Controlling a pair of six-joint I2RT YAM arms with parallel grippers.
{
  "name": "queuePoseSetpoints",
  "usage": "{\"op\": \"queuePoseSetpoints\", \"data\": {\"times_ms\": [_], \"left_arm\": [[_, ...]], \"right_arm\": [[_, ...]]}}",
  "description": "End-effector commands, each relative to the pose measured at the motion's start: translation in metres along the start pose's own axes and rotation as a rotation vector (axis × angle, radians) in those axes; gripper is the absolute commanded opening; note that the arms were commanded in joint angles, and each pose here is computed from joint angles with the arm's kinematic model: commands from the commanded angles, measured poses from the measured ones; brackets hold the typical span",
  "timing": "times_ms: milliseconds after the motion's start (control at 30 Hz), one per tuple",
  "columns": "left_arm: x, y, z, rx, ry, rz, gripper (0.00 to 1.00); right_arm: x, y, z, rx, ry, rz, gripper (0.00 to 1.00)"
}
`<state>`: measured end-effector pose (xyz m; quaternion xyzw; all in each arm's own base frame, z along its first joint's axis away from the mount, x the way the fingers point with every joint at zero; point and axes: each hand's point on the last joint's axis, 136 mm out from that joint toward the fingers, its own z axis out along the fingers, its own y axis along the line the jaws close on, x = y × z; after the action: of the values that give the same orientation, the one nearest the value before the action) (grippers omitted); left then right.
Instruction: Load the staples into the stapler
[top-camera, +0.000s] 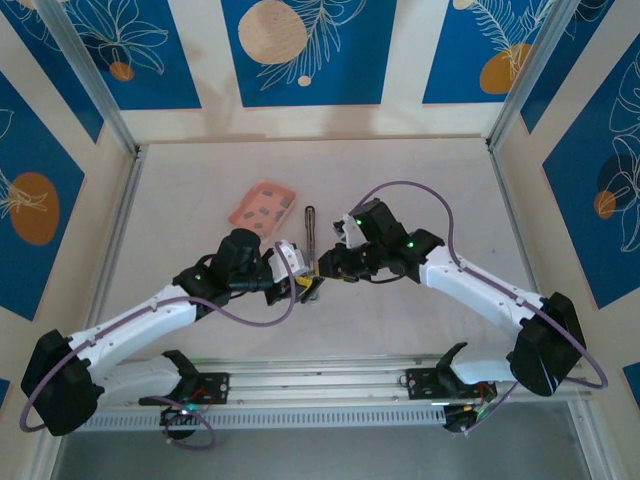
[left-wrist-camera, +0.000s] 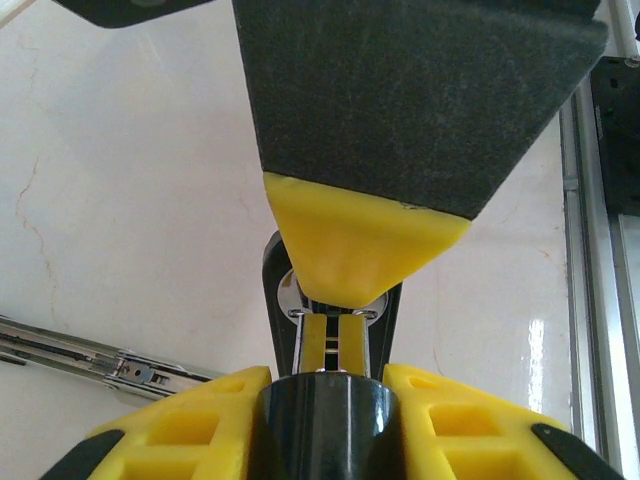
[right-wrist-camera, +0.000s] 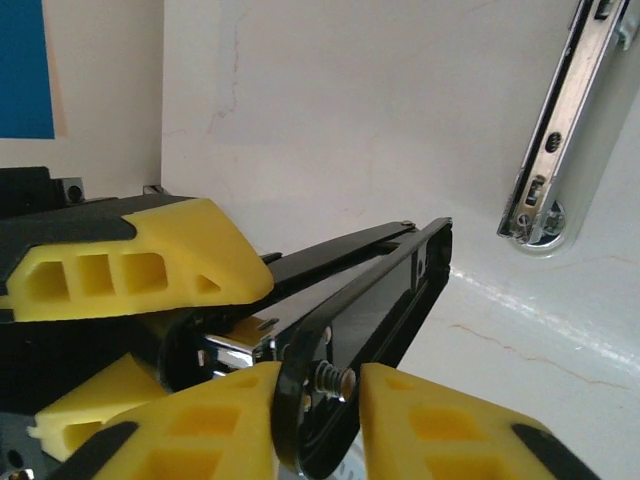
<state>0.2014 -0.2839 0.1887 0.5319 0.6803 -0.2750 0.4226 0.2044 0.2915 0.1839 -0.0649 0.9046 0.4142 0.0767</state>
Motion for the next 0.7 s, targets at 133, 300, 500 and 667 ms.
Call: {"op": "queuePoseSetpoints", "data": {"times_ms": [133,300,500,667], "left_arm": [[-0.053,0.003,-0.017,-0.008,-0.164,0.057,0.16],[-0.068,0.000,-0.026,0.003,-0.202,0.064,0.16],[-0.105,0.002,-0.046,-0.010,-0.291,0.073,0.16],[-0.154,0.008,-0.067,-0.032,-0.409,0.083,0.15]], "right_arm": [[0.005,-0.042,-0.009,0.072,-0.030,0.108,0.15],[-0.002,-0.077,-0.027,0.049,-0.090,0.222,0.14],[-0.008,-0.112,-0.049,-0.009,-0.174,0.332,0.13],[-0.007,-0.128,-0.050,-0.031,-0.200,0.374,0.14]]}}
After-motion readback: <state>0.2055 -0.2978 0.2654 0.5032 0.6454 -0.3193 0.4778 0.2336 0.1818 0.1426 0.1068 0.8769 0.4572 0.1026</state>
